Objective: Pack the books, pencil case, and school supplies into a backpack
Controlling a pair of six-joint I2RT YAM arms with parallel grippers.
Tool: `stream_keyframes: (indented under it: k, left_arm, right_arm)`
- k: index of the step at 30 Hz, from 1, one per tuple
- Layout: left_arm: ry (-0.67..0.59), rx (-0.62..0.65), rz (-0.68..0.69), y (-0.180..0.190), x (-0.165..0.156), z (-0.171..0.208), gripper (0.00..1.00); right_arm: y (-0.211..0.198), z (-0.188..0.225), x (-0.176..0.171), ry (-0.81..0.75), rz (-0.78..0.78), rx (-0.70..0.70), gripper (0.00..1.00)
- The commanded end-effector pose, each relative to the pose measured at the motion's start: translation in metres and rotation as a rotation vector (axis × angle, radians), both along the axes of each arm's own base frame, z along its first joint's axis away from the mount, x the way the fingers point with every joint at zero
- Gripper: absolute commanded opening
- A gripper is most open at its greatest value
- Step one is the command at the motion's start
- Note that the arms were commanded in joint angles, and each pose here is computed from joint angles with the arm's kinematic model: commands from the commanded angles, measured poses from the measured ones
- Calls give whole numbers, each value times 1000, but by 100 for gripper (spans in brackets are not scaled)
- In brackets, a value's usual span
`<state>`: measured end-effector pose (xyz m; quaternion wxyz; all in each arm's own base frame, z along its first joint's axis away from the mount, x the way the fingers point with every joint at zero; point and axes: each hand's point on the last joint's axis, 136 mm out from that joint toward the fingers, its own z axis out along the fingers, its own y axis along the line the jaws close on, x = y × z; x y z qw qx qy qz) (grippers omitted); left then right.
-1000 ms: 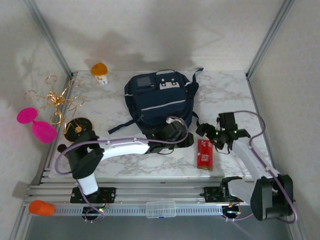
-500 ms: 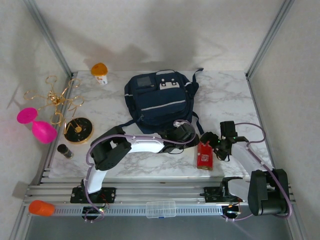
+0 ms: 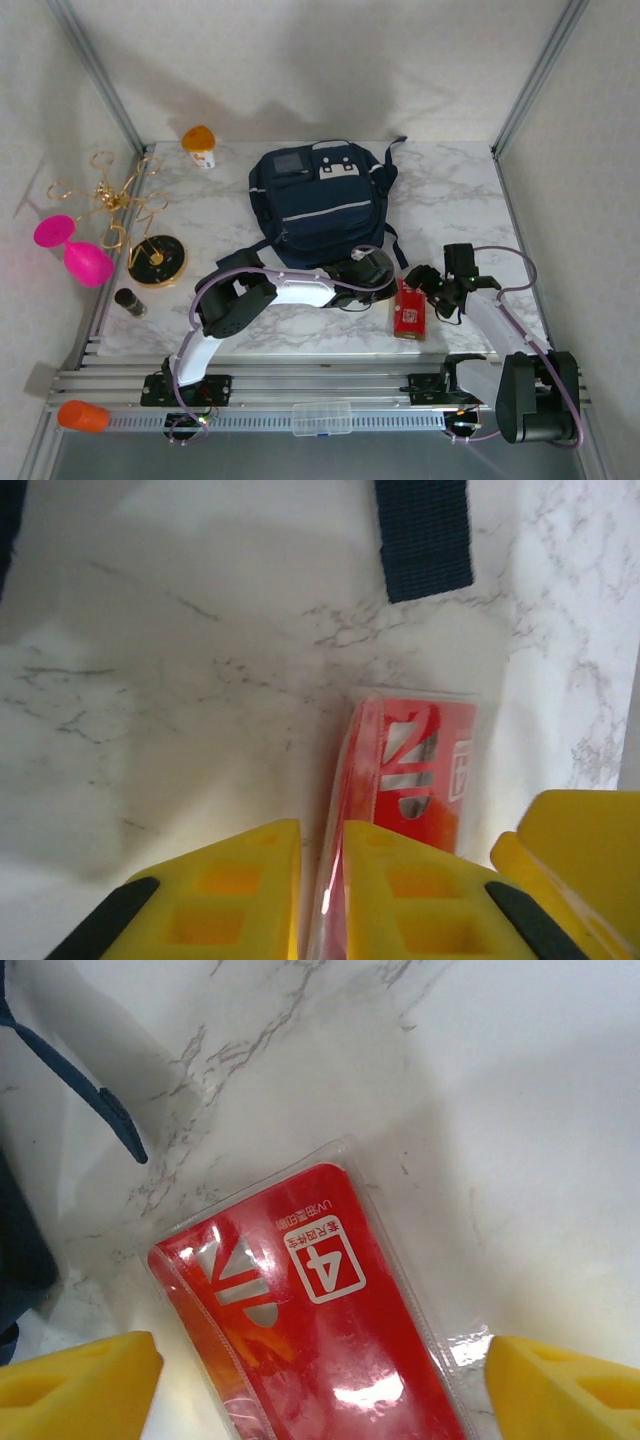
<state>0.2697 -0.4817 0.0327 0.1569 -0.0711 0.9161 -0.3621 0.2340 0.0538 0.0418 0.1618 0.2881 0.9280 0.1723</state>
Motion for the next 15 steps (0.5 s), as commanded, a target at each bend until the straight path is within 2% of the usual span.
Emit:
stream_keyframes:
  k: [1, 6, 9, 12, 15]
  left_arm:
    - [29, -37, -33, -18, -7, 3, 12]
    - [25, 13, -56, -17, -7, -8, 10]
    - [23, 93, -50, -4, -6, -18, 3]
    - [13, 102, -52, 0, -5, -18, 3]
    - [24, 98, -75, -4, -8, -23, 1]
  right_arm:
    - [-6, -10, -14, 54, -27, -19, 79]
    - [-4, -14, -21, 66, -28, -5, 78]
    - [0, -19, -24, 89, -18, 14, 78]
    - [-1, -23, -26, 97, -12, 9, 79]
    - [12, -21, -25, 84, 23, 79, 79]
